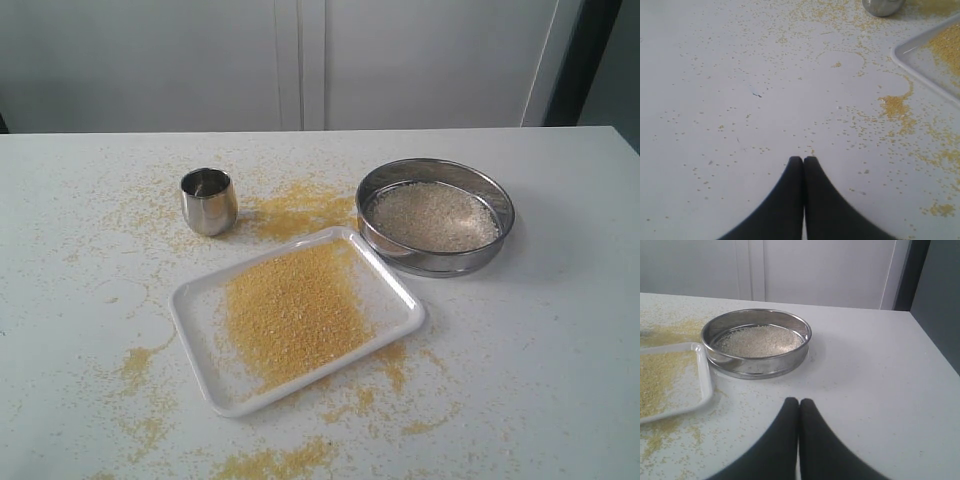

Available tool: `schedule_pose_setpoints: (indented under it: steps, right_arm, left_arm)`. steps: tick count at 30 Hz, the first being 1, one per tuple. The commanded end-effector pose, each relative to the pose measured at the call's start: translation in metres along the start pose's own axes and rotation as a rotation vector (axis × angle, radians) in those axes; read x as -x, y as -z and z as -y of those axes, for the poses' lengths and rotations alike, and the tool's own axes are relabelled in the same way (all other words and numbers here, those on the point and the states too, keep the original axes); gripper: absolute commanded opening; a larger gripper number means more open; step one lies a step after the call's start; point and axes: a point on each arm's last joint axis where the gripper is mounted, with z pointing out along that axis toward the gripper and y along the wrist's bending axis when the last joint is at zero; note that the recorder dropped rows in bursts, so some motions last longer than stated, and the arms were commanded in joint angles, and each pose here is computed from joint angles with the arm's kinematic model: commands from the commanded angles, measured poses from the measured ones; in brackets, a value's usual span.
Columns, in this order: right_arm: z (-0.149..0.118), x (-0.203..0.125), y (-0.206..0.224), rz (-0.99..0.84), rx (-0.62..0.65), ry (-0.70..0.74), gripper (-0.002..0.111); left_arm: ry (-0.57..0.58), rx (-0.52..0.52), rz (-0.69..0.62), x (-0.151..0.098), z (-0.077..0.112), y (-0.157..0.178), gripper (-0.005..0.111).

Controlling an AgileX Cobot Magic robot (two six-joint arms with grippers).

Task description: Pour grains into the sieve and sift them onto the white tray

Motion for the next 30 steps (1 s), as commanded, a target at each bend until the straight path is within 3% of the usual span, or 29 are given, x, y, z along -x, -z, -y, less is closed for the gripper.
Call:
schedule_pose_setpoints:
  steps: [1, 30]
  right_arm:
    - [0.0000, -0.0052, -0.0023, 0.024, 0.001, 0.024, 0.000]
    - [0.0008, -0.0126, -0.0022, -0.057, -0.006, 0.041, 0.000]
  left_arm:
    - [0.013, -0.004, 0.002, -0.0010, 0.0004, -0.0004, 0.000]
    - [0.013, -0.004, 0.002, -0.0010, 0.0004, -0.0004, 0.000]
